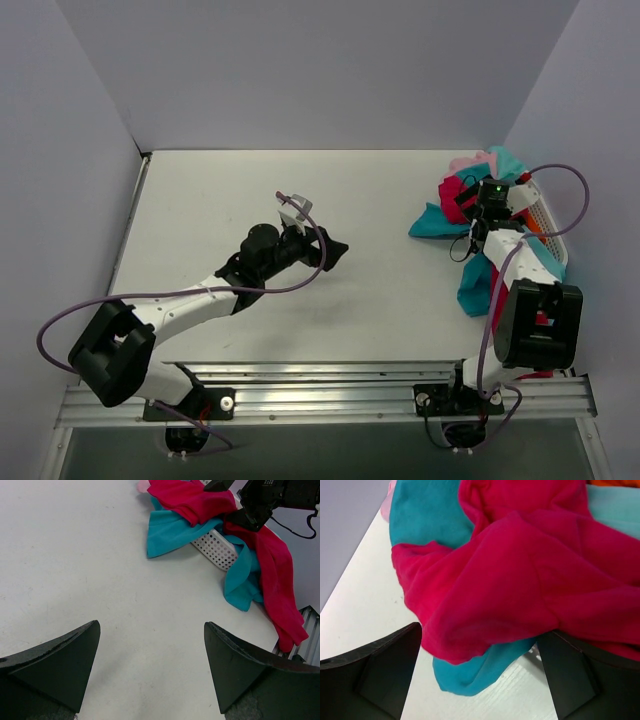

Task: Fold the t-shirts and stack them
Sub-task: Move the tshirt to the center of the board

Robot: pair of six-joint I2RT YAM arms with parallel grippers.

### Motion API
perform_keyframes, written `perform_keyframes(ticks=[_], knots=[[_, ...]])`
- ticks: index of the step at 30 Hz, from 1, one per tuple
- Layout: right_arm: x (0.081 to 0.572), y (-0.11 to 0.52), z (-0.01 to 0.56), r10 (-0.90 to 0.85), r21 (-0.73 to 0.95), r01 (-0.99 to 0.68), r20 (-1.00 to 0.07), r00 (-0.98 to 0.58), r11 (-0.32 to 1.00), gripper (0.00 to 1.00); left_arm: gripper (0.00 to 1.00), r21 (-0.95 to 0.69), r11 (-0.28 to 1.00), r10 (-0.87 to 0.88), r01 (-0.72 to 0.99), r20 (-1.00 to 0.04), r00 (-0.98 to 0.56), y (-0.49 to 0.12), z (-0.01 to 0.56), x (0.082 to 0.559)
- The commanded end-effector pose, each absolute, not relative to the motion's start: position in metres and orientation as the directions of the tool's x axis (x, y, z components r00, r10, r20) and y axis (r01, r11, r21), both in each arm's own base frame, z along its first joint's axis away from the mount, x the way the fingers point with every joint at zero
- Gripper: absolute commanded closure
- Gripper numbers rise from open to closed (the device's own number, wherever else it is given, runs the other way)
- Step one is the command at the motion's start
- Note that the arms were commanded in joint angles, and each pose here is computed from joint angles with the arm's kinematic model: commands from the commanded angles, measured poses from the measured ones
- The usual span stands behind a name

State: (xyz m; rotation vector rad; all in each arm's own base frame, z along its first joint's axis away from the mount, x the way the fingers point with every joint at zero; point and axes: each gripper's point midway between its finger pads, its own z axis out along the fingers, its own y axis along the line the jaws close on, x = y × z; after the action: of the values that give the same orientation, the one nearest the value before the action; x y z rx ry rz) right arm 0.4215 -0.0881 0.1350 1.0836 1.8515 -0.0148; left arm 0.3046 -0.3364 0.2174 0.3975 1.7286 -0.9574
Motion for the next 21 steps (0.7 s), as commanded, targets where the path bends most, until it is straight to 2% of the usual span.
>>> perform_keyframes(ticks=[1,3,5,6,8,9,10,11,16,21], knots=[[0.422,-0.107,0.134,0.648,0.396,0.704,-0.752,-0.120,0.589,0.06,0.06,-0.392,0.610,-0.205,0.689,-0.918,-0.340,-0.341,0.229,0.306],[0.422,-0.116,0.130,0.653,0.392,0.719,-0.749,-0.113,0.574,0.07,0.06,-0.392,0.610,-0.205,0.689,-0.918,-0.341,-0.341,0.228,0.307],[0.427,-0.119,0.129,0.651,0.393,0.718,-0.751,-0.110,0.574,0.12,0.06,-0.392,0.609,-0.201,0.689,-0.917,-0.345,-0.343,0.226,0.308],[0.429,-0.120,0.129,0.651,0.392,0.718,-0.751,-0.111,0.575,0.34,0.06,-0.392,0.610,-0.202,0.689,-0.917,-0.343,-0.343,0.227,0.309],[0.437,-0.120,0.128,0.649,0.391,0.711,-0.751,-0.120,0.585,0.65,0.06,-0.393,0.611,-0.196,0.687,-0.916,-0.350,-0.344,0.223,0.309],[0.439,-0.120,0.127,0.650,0.393,0.708,-0.750,-0.123,0.587,0.87,0.06,-0.393,0.612,-0.195,0.687,-0.916,-0.351,-0.344,0.222,0.309],[0.440,-0.119,0.126,0.653,0.395,0.705,-0.747,-0.128,0.590,0.97,0.06,-0.393,0.611,-0.197,0.688,-0.916,-0.349,-0.345,0.223,0.310],[0.444,-0.117,0.125,0.656,0.401,0.696,-0.742,-0.135,0.596,1.00,0.06,-0.393,0.612,-0.193,0.686,-0.916,-0.353,-0.345,0.221,0.310],[0.442,-0.104,0.137,0.644,0.413,0.671,-0.754,-0.128,0.616,1.00,0.06,-0.393,0.614,-0.192,0.684,-0.915,-0.353,-0.344,0.221,0.310],[0.430,-0.090,0.191,0.598,0.417,0.642,-0.798,-0.080,0.643,1.00,0.06,-0.405,0.603,-0.202,0.688,-0.911,-0.359,-0.346,0.225,0.309]])
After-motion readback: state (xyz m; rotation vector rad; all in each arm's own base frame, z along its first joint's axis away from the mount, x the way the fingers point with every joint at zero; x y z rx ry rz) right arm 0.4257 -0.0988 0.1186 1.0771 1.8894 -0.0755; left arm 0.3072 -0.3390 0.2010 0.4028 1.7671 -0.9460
